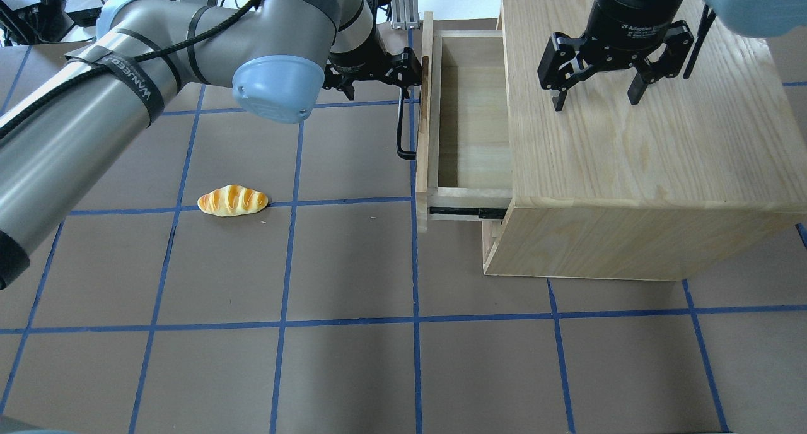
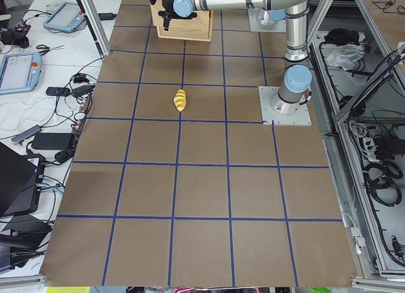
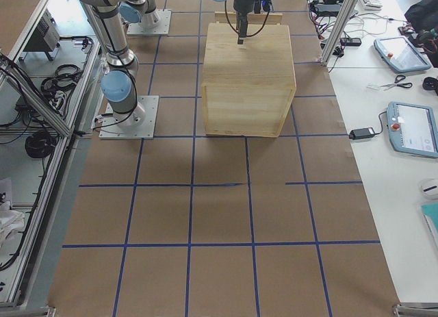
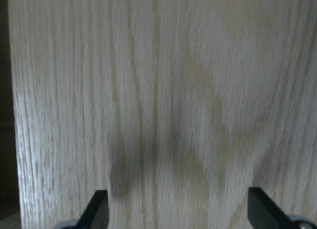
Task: Open upper drawer
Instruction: 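Pull the handle with the left gripper, sliding the drawer out toward the robot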
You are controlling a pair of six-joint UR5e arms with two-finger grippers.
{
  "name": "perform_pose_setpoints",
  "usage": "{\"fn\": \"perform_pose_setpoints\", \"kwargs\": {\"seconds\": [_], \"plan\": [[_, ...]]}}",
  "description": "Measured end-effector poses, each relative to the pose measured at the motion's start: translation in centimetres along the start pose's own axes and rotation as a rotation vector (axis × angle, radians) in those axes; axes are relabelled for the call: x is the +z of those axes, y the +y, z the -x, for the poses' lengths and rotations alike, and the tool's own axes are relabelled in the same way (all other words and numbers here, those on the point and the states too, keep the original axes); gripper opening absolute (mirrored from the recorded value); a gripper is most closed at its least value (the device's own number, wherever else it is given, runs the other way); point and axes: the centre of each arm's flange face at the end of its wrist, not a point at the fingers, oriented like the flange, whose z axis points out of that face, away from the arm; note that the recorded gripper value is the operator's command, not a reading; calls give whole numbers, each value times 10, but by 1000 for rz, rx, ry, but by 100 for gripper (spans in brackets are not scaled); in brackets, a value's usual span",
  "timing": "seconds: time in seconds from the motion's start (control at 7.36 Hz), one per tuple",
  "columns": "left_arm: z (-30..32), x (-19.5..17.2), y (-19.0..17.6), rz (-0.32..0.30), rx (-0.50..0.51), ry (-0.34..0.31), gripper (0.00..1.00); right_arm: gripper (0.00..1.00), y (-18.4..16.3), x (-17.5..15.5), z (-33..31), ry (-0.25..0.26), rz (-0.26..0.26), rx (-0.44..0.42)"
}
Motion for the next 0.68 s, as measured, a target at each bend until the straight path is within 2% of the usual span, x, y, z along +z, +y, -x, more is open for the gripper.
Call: {"fn": "perform_pose_setpoints", "kwargs": {"seconds": [0.68], "plan": [[20,-3,-6,7,39,-41,100,100,0,0,0,0,0,0]]}}
